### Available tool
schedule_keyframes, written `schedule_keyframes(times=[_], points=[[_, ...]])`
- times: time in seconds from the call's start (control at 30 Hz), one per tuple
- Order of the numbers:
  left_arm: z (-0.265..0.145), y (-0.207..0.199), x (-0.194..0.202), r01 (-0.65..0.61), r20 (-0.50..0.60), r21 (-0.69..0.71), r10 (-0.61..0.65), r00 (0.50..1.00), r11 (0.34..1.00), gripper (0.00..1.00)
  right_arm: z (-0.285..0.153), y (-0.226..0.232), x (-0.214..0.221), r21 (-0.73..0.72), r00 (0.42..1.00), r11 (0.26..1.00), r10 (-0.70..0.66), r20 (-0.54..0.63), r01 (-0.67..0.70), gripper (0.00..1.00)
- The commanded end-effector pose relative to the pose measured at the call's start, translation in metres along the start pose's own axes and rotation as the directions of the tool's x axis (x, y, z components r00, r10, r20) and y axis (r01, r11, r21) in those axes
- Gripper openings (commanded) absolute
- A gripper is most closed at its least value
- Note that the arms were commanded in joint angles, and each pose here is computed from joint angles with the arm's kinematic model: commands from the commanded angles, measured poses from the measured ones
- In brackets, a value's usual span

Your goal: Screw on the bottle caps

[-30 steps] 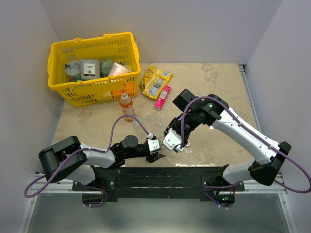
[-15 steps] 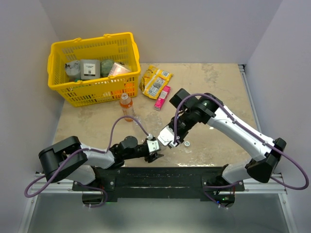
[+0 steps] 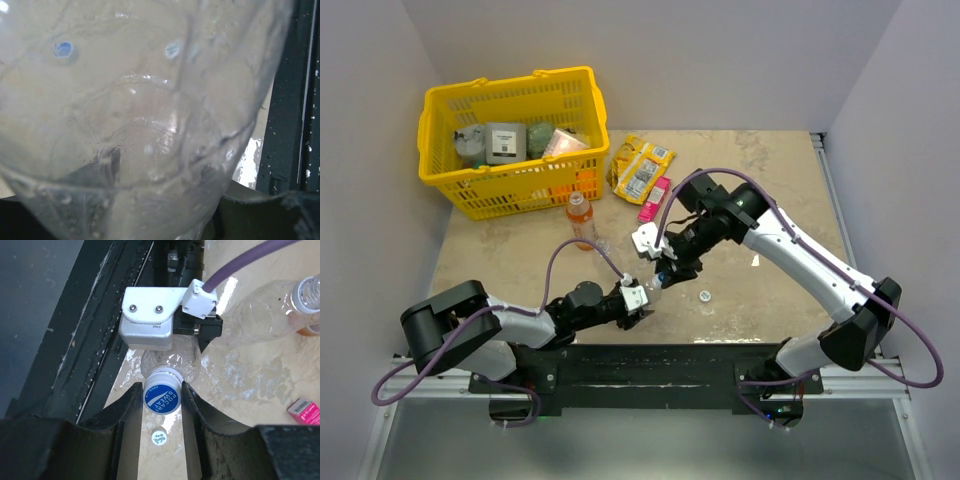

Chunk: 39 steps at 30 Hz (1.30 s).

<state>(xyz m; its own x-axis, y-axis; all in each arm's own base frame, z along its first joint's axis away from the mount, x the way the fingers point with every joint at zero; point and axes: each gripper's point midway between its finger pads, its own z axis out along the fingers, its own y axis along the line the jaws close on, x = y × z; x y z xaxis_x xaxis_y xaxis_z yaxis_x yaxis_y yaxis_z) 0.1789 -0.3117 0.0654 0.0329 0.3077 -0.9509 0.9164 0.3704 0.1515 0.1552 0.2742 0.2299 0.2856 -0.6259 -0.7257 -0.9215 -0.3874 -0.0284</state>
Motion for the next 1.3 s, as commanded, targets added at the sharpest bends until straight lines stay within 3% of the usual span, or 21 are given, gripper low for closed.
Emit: schedule_keyframes(times=[0.0,0.13,0.33,0.43,0.57,0.73,0.87,0.97,1.1,1.13,1.27], points=[[0.007,0.032,-0.053,0.035,0.164,-0.143,-0.011,0.986,0.989,0.00,0.015,0.013,-0.002,-0.060,0.966,0.965,0.257,0.031,-0.255,0.19],[0.012,0.038,-0.058,0.093,0.163,-0.168,-0.065,0.984,0.981,0.00,0.022,0.010,0.003,-0.048,0.937,0.937,0.347,0.031,-0.345,0.17],[0.017,0.037,-0.074,0.191,0.200,-0.145,-0.161,0.967,0.971,0.00,0.026,-0.010,0.007,0.079,0.881,0.878,0.469,0.059,-0.472,0.17],[0.019,0.037,-0.076,0.211,0.201,-0.143,-0.180,0.963,0.967,0.00,0.028,-0.017,0.012,0.116,0.826,0.818,0.560,0.061,-0.564,0.15],[0.022,0.039,-0.078,0.213,0.203,-0.152,-0.180,0.962,0.965,0.00,0.027,-0.027,0.013,0.113,0.699,0.690,0.702,0.138,-0.715,0.14],[0.025,0.042,-0.081,0.199,0.206,-0.169,-0.162,0.965,0.965,0.00,0.031,-0.030,0.011,0.074,0.634,0.631,0.760,0.141,-0.773,0.14],[0.028,0.047,-0.076,0.210,0.190,-0.199,-0.173,0.966,0.957,0.00,0.030,-0.034,0.006,0.025,0.534,0.537,0.831,0.156,-0.843,0.16],[0.028,0.049,-0.061,0.242,0.142,-0.223,-0.214,0.966,0.944,0.00,0.026,-0.040,-0.003,0.022,0.496,0.500,0.852,0.168,-0.866,0.24],[0.025,0.042,-0.041,0.273,0.090,-0.217,-0.260,0.961,0.937,0.00,0.004,-0.066,-0.012,0.129,0.523,0.507,0.822,0.223,-0.852,0.44],[0.025,0.038,-0.037,0.287,0.077,-0.205,-0.277,0.958,0.936,0.00,-0.011,-0.080,-0.026,0.153,0.547,0.526,0.794,0.266,-0.837,0.53],[0.020,0.023,-0.018,0.309,0.013,-0.149,-0.311,0.950,0.939,0.00,-0.067,-0.117,-0.065,0.272,0.629,0.568,0.681,0.375,-0.777,0.71]])
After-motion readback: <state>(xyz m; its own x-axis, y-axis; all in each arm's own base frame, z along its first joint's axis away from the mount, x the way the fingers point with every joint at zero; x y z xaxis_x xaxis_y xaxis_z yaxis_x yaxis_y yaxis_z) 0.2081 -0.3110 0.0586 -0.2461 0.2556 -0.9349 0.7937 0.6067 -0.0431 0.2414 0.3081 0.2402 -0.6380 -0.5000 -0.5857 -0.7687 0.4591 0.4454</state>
